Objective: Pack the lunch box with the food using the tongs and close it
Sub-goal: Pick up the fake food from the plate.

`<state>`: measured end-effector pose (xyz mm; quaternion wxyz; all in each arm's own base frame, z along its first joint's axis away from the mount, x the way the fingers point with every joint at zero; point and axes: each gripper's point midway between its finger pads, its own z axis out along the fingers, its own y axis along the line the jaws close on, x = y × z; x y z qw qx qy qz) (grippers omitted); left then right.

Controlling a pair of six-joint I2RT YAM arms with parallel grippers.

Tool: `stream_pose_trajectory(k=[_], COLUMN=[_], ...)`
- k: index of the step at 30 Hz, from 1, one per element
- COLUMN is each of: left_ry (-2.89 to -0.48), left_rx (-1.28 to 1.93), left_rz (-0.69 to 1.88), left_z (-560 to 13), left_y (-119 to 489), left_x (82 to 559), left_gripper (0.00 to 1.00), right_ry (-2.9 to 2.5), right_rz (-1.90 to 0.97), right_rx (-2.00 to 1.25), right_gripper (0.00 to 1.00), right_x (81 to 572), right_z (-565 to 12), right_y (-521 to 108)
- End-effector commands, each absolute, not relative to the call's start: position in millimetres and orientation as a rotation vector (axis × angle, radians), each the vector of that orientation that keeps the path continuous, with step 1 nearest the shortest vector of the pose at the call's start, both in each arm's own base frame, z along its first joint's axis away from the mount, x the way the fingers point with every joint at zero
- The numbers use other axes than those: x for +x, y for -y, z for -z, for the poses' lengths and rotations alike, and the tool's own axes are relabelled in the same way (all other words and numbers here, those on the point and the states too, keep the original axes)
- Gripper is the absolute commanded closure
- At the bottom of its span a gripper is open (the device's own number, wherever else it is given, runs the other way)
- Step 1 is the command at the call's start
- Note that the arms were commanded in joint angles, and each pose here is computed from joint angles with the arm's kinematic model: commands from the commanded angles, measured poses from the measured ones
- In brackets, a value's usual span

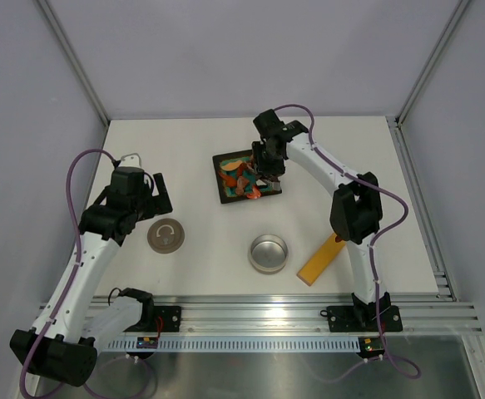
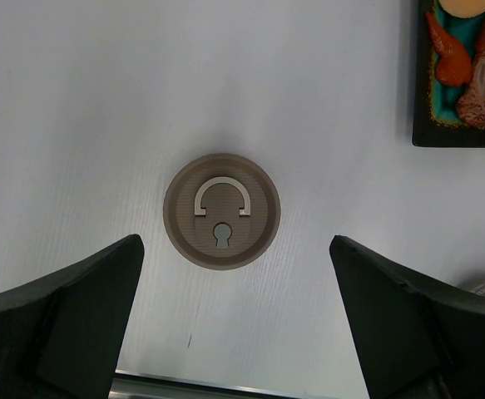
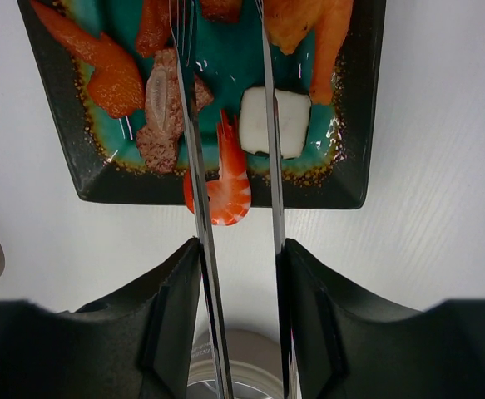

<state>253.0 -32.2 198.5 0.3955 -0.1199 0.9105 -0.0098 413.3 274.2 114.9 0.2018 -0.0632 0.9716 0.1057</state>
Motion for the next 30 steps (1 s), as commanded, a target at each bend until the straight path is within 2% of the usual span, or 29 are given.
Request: stream_pose_trajectory(k=[1, 3, 7, 13, 21, 29, 30], left_ry=[-2.269, -2.27, -2.273, -2.267, -2.268, -2.264, -2.269], left_rx=[-0.318, -0.319, -0.317, -0.317, -0.322, -0.324, -0.324], left_rz=[0.018, 0.015, 0.015, 0.011, 0.002, 0.005, 0.001], left_z=[-206.3, -205.5, -204.3, -206.2, -204.3, -206.9, -205.9], left_y=[28.5, 28.1, 28.4, 27.7, 26.3, 27.2, 27.0], left_x=[253.4, 253.0, 252.6, 253.2, 253.6, 257.0, 257.5], left_gripper=[0.01, 0.01, 0.01, 0.01, 0.01, 0.01, 0.01], right_ry=[-2.654, -2.65, -2.633, -2.599, -2.502, -2.497, -2.534], right_rz=[-0.301, -0.298, -0.304, -0.34, -0.417, -0.492, -0.477], right_rx=[-0.198, -0.198, -0.201, -0.214, -0.204, -0.224, -0.229], right_gripper=[0.49, 0.5, 0.61, 0.69, 0.69, 0.69, 0.69], right_x=[422.4, 423.0, 422.0, 415.9, 396.0, 334.5, 321.8], right_z=[-129.2, -129.9, -137.1, -157.9, -213.8, -239.8, -228.5], right_y=[-283.3, -283.7, -284.2, -287.0, -277.5, -254.5, -248.7])
